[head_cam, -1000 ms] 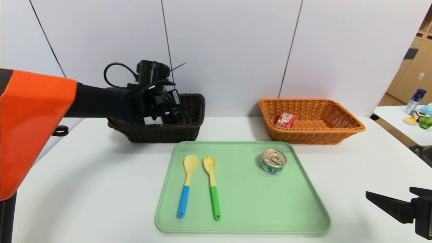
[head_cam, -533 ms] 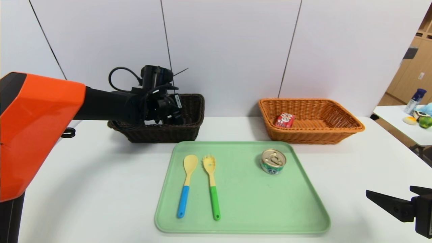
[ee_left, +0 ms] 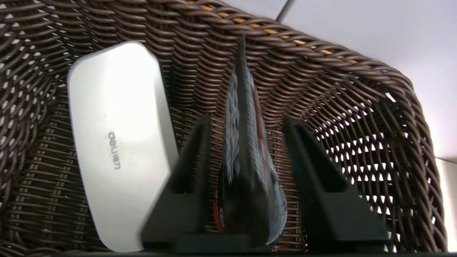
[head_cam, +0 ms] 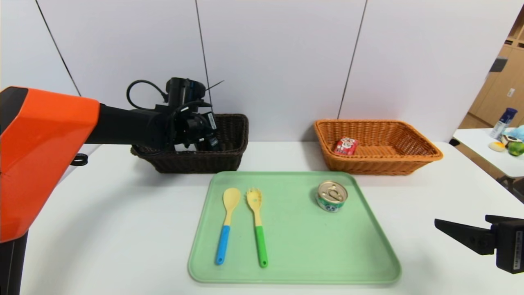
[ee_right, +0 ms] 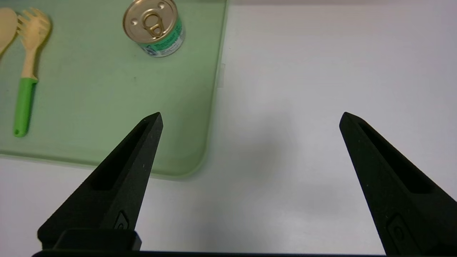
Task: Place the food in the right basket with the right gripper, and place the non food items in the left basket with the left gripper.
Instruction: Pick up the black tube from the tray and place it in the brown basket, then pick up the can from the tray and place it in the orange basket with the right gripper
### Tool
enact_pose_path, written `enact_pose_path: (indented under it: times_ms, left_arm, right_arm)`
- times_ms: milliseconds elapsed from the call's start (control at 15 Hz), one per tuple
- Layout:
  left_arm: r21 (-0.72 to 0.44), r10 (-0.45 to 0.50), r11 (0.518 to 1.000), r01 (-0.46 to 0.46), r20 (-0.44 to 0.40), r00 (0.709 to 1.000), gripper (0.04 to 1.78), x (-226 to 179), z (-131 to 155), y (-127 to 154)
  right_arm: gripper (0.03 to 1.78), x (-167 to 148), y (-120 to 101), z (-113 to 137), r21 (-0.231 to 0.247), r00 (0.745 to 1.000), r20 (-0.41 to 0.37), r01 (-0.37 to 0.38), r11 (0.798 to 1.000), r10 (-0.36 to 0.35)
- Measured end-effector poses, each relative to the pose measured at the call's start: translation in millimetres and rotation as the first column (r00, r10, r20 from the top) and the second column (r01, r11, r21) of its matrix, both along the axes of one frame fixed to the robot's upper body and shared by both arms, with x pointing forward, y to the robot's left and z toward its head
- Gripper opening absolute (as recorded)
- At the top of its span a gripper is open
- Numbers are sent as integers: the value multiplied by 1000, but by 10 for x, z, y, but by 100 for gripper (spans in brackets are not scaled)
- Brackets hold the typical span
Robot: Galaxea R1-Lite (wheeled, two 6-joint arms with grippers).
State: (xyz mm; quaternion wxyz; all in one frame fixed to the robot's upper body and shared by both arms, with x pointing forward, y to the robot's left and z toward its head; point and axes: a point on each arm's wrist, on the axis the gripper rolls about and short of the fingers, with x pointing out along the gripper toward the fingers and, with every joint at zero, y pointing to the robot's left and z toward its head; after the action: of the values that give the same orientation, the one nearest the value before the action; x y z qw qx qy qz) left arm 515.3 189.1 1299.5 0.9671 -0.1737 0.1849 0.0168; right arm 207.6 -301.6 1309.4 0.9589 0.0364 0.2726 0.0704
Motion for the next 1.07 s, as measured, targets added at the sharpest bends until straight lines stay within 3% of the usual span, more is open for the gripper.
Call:
enact_pose_path:
  times_ms: [200,333,467,533,600,800,867,933,1067]
  left_arm:
    - [-9,-6,1000,6,39,999,108,6,59,-9]
    - [-22,-4,1000,6,80,997,122,-4,146,4]
    - [-35,-7,999,11,110,994,134,-61,287,12]
    - [-43,-6,999,12,129,992,138,-99,378,17]
    - [-52,-3,999,10,143,990,142,-153,469,22]
    - [-87,68,995,-55,158,985,151,-318,699,82]
    - [-107,85,992,-67,173,981,153,-369,774,99]
    - [-129,94,989,-72,180,979,155,-423,828,115]
    - [-152,103,986,-74,193,976,159,-531,918,153]
  right_arm:
    - [171,41,21,18,84,999,-33,19,996,-17]
    - [171,97,27,18,85,999,-38,34,996,-31]
    - [171,132,30,28,56,999,-29,27,998,-26]
    - [171,175,43,101,69,1000,-1,27,997,-27]
    - [171,243,64,186,98,999,29,32,995,-35]
    - [171,521,159,480,250,982,166,46,967,-90]
    - [171,588,187,559,275,975,207,27,961,-86]
    - [171,632,218,611,279,974,219,-2,960,-62]
    - [171,694,284,621,237,985,172,-31,971,-10]
